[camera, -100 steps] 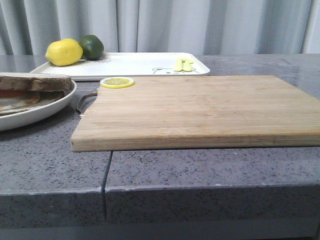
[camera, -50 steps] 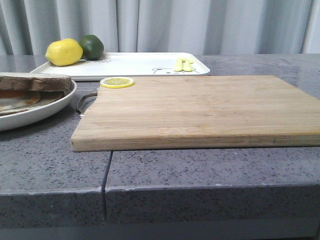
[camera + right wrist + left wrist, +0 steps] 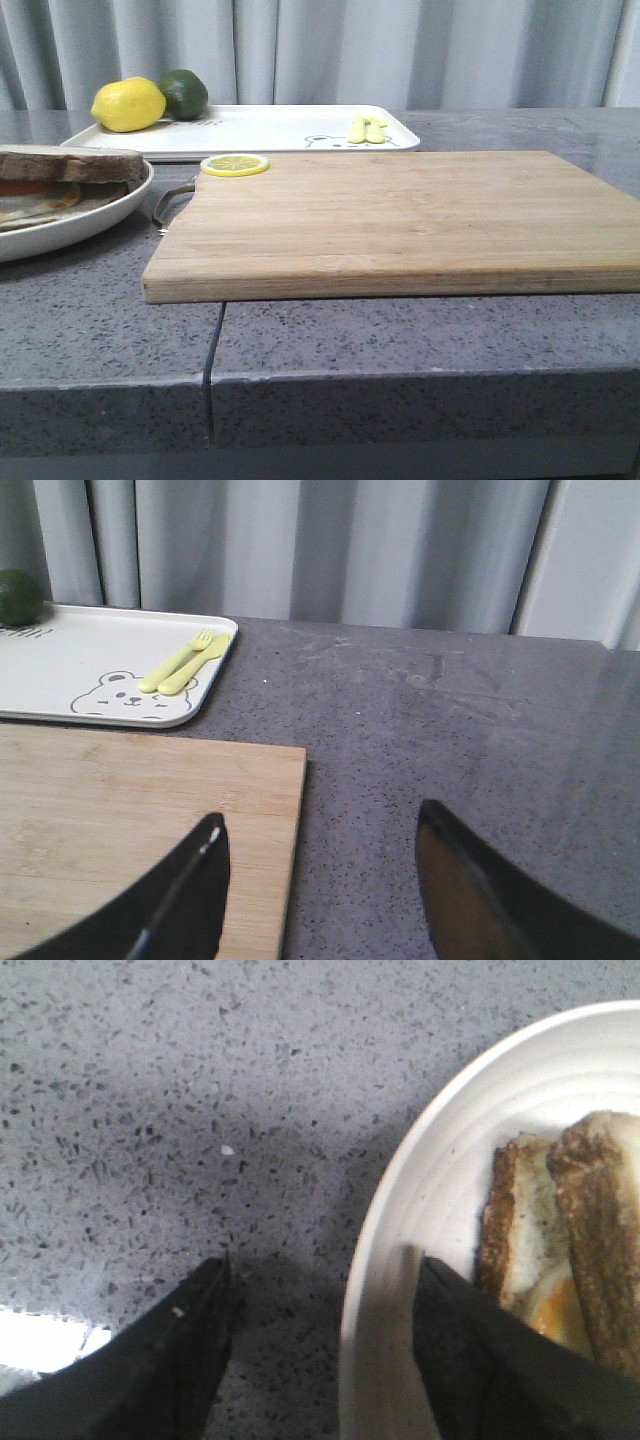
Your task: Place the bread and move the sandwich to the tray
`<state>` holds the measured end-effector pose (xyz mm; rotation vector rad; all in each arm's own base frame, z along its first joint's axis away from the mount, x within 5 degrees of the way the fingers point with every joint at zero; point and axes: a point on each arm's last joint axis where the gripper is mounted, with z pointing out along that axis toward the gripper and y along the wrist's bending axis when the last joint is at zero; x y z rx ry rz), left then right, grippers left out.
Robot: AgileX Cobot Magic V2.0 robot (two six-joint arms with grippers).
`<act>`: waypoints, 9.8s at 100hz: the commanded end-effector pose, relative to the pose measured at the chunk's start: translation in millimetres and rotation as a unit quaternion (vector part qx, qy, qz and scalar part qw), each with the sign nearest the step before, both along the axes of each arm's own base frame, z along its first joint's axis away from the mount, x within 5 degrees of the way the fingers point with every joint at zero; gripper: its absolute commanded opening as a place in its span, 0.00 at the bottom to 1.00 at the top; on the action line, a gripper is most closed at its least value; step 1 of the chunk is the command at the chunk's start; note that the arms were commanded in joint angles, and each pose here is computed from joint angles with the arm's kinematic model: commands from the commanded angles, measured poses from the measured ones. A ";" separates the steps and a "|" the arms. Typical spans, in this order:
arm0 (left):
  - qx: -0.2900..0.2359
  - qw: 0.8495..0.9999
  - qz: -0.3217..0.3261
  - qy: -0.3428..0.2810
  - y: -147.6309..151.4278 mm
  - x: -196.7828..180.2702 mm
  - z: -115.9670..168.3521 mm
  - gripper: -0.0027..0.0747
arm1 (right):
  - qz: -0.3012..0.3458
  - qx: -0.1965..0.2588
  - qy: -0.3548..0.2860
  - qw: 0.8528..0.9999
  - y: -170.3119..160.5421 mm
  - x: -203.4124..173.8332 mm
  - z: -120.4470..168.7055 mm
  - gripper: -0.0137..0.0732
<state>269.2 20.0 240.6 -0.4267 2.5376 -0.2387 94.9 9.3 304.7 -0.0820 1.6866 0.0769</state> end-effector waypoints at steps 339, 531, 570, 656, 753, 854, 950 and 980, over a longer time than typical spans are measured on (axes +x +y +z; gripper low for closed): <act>-0.295 0.943 -0.094 -0.123 -84.9 200.3 91.8 0.01 | -0.011 0.009 -0.058 0.998 -1.9 -0.5 17.6 0.65; -0.261 0.956 -0.058 -0.121 -88.9 227.0 47.1 0.01 | -0.011 0.009 -0.059 0.998 -1.9 -0.5 17.7 0.65; -0.258 0.957 -0.059 -0.122 -88.6 227.1 46.9 0.01 | -0.011 0.009 -0.059 0.998 -1.9 -0.5 17.7 0.65; -0.246 0.961 -0.054 -0.118 -86.9 227.1 45.3 0.06 | -0.013 0.009 -0.070 0.997 -2.3 -0.4 19.7 0.65; -0.185 0.970 -0.098 -0.121 -81.9 211.1 79.0 0.33 | -0.013 0.009 -0.070 0.997 -2.3 -0.4 19.7 0.65; 0.010 0.947 -0.218 -0.235 -83.8 70.8 268.1 0.33 | -0.012 0.009 -0.069 0.998 -2.3 -0.4 19.5 0.65; 0.013 0.889 -0.142 -0.435 -64.7 -116.6 148.3 0.33 | -0.011 0.009 -0.063 0.998 -2.1 -0.4 18.5 0.65; 0.018 0.858 -0.104 -0.503 -48.9 -156.1 99.8 0.33 | -0.010 0.008 -0.055 0.998 -1.8 -0.5 17.0 0.65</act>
